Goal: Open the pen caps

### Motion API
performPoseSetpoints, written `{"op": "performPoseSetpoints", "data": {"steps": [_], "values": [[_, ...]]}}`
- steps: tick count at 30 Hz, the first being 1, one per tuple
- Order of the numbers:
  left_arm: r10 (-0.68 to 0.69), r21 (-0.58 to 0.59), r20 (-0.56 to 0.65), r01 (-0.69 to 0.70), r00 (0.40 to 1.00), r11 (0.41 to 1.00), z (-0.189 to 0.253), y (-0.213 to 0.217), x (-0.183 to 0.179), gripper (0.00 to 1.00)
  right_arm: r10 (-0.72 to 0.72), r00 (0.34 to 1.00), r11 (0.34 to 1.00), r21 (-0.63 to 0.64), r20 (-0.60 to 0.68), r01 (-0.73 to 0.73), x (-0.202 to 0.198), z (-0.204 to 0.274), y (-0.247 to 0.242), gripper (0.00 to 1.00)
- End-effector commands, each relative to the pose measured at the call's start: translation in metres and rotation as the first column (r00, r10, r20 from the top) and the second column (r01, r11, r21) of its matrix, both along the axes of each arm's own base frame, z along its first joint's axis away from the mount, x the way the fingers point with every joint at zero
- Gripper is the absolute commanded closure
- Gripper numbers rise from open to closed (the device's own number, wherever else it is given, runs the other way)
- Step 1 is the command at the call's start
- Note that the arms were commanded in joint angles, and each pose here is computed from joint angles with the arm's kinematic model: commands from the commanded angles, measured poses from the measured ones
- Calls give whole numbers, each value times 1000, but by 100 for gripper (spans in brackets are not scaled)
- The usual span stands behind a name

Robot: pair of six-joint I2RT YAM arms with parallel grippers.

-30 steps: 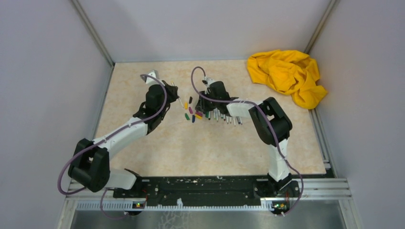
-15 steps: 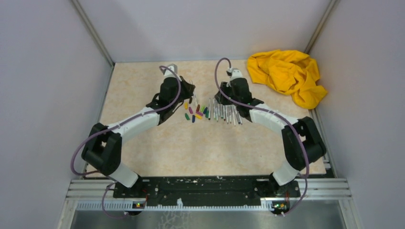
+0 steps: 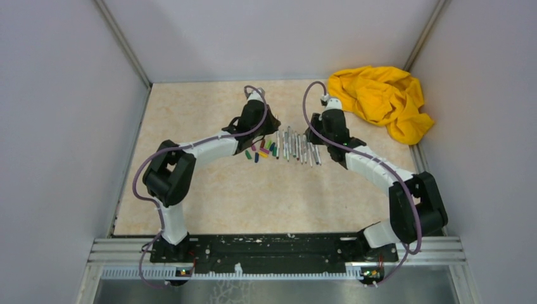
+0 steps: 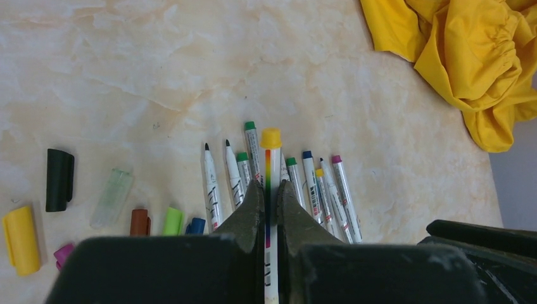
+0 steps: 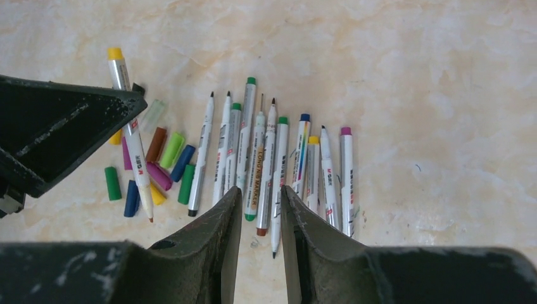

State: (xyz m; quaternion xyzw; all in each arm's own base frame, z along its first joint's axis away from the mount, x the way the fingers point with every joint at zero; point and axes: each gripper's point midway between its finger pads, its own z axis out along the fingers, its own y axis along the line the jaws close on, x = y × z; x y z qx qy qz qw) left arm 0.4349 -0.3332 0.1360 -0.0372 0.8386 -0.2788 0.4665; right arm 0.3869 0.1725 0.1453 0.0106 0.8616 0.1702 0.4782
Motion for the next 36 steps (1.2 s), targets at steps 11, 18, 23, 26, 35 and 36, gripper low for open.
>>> {"op": "performPoseSetpoints", "data": {"steps": [11, 18, 23, 26, 35, 36], "values": [[-71, 54, -91, 76, 993, 996, -31, -31, 13, 100, -41, 998, 999, 16, 45, 40, -5, 8, -12, 72], [-103, 57, -143, 112, 984, 992, -49, -52, 5, 100, -67, 996, 998, 6, 67, 67, -6, 15, -19, 72], [-99, 61, -171, 110, 980, 992, -62, -56, -2, 100, -62, 996, 998, 12, 71, 61, -8, 17, -18, 72], [-89, 63, -181, 102, 980, 993, -68, -56, -2, 98, -62, 995, 998, 7, 74, 62, -9, 19, -19, 72], [-66, 57, -186, 78, 980, 995, -75, -57, 1, 79, -60, 996, 998, -4, 70, 61, -10, 17, -20, 72], [-62, 58, -185, 74, 981, 996, -75, -57, 2, 76, -59, 996, 998, -4, 68, 60, -10, 16, -20, 72]]}}
